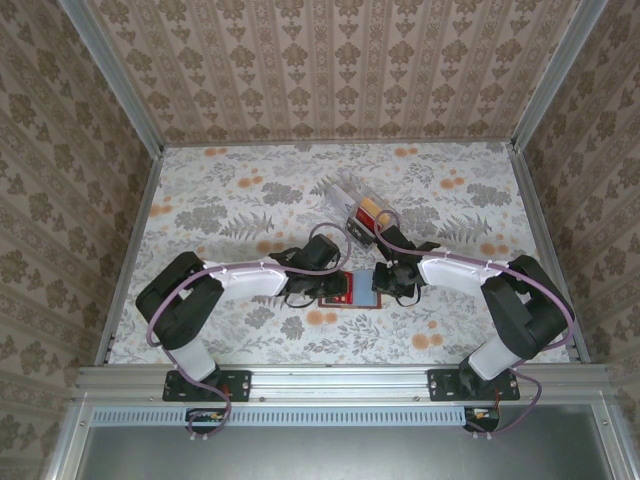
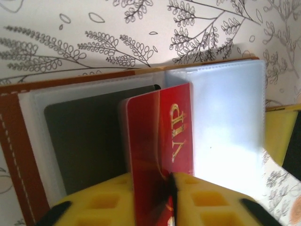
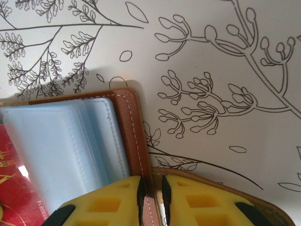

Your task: Put the credit cards into the card holder

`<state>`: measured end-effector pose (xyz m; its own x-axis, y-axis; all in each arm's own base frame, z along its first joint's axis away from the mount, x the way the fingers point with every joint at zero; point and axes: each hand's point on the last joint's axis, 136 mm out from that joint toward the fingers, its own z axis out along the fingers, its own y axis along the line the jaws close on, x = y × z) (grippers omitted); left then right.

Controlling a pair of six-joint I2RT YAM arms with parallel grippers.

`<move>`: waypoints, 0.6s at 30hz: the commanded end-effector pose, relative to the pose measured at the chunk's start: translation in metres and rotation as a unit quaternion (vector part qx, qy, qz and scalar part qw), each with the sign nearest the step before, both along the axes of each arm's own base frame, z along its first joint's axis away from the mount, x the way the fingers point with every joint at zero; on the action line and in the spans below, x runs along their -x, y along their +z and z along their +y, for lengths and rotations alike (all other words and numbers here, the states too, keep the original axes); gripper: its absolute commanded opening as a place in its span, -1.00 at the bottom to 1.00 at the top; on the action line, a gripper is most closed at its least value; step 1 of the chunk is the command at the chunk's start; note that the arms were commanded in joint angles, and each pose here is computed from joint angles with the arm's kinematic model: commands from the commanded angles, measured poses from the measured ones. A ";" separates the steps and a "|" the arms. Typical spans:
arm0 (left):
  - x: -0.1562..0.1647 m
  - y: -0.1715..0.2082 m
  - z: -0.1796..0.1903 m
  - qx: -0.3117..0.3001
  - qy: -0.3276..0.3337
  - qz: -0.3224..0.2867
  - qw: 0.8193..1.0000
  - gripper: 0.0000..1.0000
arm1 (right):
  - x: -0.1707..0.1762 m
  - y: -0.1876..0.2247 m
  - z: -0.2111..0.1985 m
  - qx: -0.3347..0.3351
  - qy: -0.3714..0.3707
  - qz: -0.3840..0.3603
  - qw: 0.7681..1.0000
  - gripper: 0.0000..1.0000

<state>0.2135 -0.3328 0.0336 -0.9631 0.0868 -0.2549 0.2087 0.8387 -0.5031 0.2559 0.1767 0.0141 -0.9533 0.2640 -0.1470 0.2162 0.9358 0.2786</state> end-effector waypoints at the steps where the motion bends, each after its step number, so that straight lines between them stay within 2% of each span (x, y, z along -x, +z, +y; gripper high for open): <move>1: 0.000 0.010 -0.002 -0.002 -0.014 -0.015 1.000 -0.72 | 0.021 -0.024 -0.009 0.019 -0.006 0.047 0.999 -0.56; 8: 0.004 0.010 -0.010 0.021 -0.025 0.000 0.999 -0.78 | 0.020 -0.025 -0.007 0.015 -0.003 0.048 0.999 -0.58; 13: 0.005 0.011 -0.017 0.071 -0.013 0.021 0.997 -0.81 | 0.020 -0.024 -0.007 0.016 -0.003 0.047 0.999 -0.58; 18: 0.001 0.024 -0.010 0.088 -0.003 0.013 0.996 -0.81 | 0.019 -0.022 -0.009 0.019 -0.005 0.043 0.999 -0.54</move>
